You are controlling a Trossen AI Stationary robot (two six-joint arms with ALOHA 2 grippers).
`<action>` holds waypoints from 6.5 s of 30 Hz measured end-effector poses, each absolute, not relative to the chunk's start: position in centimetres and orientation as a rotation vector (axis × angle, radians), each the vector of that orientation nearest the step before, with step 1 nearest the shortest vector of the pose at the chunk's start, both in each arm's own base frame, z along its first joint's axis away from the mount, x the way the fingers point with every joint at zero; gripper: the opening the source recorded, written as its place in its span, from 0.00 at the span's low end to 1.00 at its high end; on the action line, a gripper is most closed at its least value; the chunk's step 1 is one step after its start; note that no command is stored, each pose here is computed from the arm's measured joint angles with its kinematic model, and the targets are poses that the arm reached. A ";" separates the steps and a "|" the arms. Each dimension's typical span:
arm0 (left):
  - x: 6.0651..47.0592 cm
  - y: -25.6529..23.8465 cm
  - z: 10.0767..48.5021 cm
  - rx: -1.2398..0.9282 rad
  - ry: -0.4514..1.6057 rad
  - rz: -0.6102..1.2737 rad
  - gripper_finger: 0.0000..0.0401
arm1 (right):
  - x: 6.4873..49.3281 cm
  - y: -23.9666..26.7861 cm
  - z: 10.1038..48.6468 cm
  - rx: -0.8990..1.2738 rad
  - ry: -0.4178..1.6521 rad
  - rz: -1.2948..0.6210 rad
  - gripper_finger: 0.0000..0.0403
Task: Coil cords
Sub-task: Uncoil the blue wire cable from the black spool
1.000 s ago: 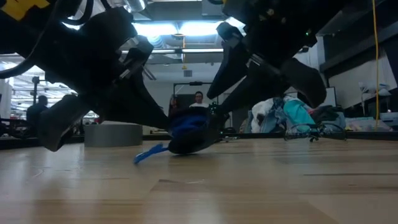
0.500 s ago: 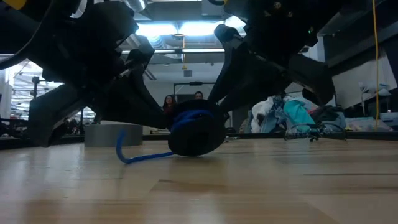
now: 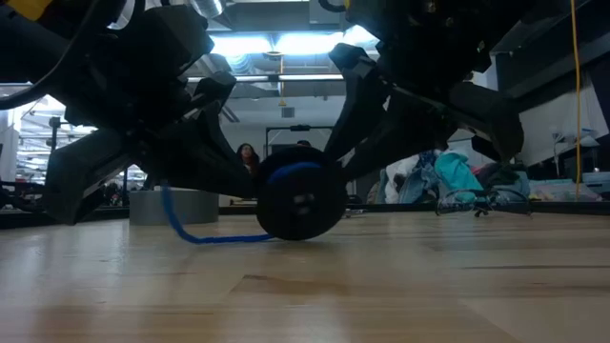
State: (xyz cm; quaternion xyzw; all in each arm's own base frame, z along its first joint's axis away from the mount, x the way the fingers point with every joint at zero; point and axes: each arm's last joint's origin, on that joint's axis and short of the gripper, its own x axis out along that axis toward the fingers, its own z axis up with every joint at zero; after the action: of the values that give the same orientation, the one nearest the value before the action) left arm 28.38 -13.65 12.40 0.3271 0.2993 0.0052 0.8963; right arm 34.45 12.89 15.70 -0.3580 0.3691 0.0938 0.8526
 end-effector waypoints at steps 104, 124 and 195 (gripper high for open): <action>26.3 -17.7 21.9 0.130 0.242 0.129 0.36 | 32.9 12.1 22.6 -0.212 0.877 0.077 0.00; 31.6 -19.5 16.0 0.264 0.235 0.190 0.36 | 32.1 13.6 22.7 -0.161 0.917 0.105 0.00; 32.7 -17.5 15.1 0.109 0.316 0.157 0.00 | 32.1 13.6 22.7 -0.141 0.917 0.092 0.00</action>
State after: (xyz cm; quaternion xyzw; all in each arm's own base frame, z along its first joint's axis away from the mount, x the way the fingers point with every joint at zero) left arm 32.70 -17.48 15.12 0.0542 0.1573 0.0781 0.9830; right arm 32.12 13.60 22.66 -0.0681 0.4421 0.0442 0.8933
